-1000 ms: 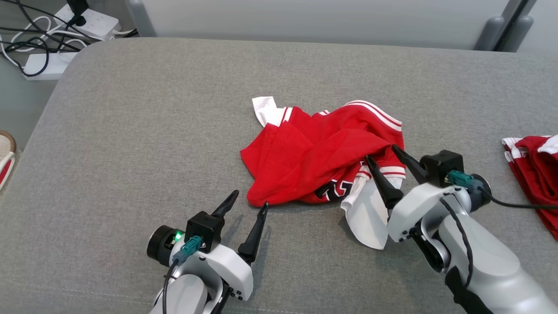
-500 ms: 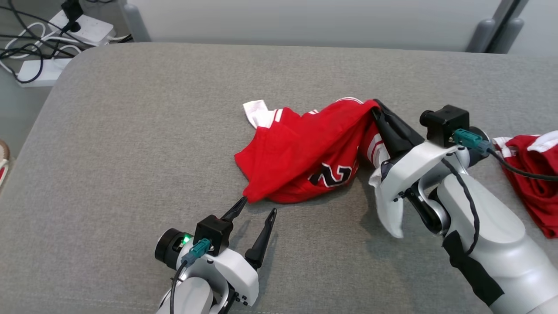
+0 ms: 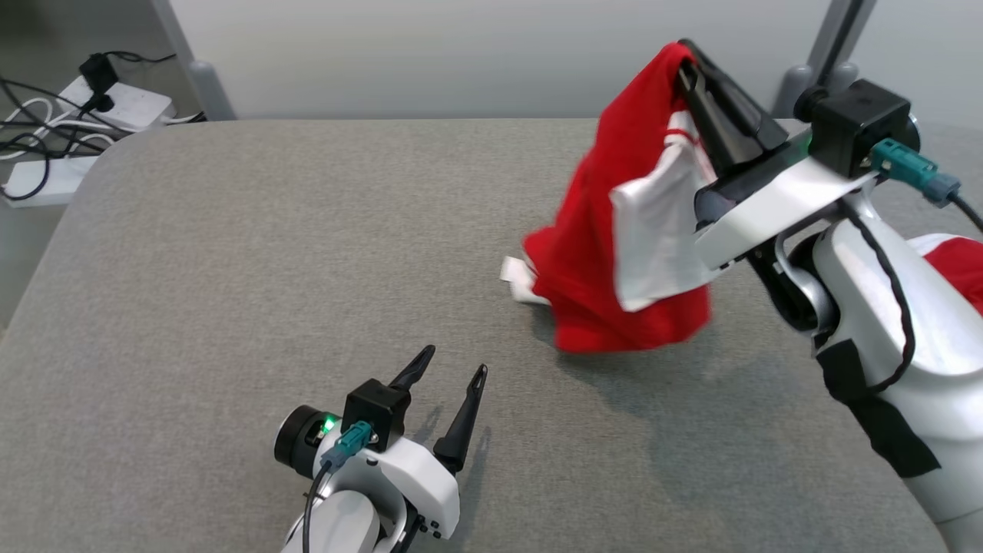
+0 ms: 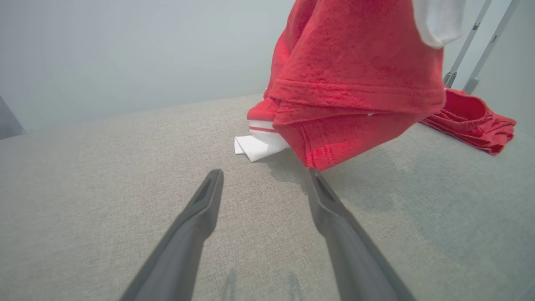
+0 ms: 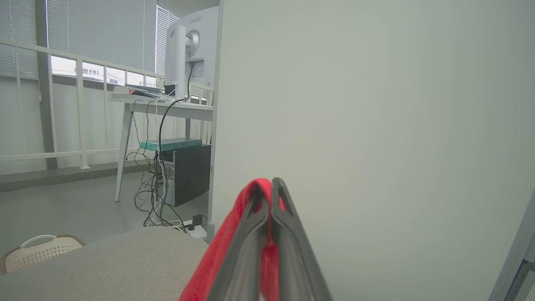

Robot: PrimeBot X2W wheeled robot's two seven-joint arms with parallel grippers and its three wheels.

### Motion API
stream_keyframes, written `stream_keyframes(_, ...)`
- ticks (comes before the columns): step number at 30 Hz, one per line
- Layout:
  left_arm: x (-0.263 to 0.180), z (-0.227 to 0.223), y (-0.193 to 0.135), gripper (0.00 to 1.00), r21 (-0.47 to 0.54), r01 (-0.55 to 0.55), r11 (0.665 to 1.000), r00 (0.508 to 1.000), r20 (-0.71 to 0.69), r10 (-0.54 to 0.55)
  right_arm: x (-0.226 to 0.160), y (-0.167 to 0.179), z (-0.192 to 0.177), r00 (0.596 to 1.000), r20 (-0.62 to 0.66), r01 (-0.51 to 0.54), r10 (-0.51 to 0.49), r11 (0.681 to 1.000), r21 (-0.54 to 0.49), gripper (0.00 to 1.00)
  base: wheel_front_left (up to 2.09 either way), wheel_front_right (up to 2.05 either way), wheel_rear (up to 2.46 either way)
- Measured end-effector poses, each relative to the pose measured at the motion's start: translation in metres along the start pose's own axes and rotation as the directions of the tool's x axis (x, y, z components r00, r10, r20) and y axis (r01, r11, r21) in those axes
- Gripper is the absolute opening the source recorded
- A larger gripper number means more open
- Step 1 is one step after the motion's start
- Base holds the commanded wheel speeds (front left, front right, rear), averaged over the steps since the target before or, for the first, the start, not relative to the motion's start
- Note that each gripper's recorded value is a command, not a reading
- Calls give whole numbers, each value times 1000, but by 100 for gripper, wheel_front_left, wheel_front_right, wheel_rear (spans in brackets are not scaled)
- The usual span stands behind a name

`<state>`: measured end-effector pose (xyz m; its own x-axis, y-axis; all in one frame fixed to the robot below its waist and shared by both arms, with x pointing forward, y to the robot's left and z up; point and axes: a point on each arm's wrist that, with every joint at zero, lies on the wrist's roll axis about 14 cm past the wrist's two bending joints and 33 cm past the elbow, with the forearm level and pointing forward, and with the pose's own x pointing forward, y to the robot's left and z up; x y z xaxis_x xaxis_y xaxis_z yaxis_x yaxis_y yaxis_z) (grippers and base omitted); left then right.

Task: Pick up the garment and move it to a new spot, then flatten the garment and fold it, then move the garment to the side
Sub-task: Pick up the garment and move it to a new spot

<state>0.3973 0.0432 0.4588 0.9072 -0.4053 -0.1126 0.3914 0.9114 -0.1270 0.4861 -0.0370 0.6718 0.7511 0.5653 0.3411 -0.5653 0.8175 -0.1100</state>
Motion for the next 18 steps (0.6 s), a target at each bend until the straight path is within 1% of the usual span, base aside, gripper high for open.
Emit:
stream_keyframes(2, -5, -3, 3, 100, -5, -14, 1000, 1000, -4, 14, 8, 2, 4, 1000, 11, -15, 15, 1000, -11, 0, 0, 0, 0)
stream_keyframes(5, -11, -4, 12, 100, -14, -44, 999, 999, -5, 43, 29, 5, 3, 999, -9, -38, 38, 999, -35, 0, 0, 0, 0)
stream_keyframes(8, -20, -9, 19, 100, -25, -72, 997, 997, -19, 72, 47, -6, -25, 992, -123, -24, 16, 998, -63, 0, 0, 0, 0)
stream_keyframes(9, -23, -11, 22, 100, -35, -85, 996, 996, -24, 84, 50, -9, -40, 984, -178, -16, 5, 998, -63, 11, 0, 0, 0)
stream_keyframes(11, -31, -15, 28, 100, -48, -110, 993, 994, -35, 108, 48, -16, -82, 947, -320, 14, -28, 999, -46, 100, 0, 0, 0)
stream_keyframes(13, -38, -19, 34, 100, -54, -137, 989, 990, -46, 134, 42, -18, -119, 903, -428, 35, -45, 999, -32, 100, 0, 0, 0)
stream_keyframes(14, -42, -21, 39, 100, -55, -155, 986, 987, -52, 152, 41, -17, -131, 888, -457, 44, -48, 999, -19, 100, 0, 0, 0)
stream_keyframes(16, -50, -24, 47, 100, -58, -192, 980, 980, -59, 188, 45, -12, -145, 882, -469, 42, -38, 999, -3, 100, 0, 0, 0)
stream_keyframes(18, -54, -26, 55, 100, -57, -223, 973, 973, -68, 219, 49, -5, -152, 886, -464, 42, -26, 999, 23, 100, 0, 0, 0)
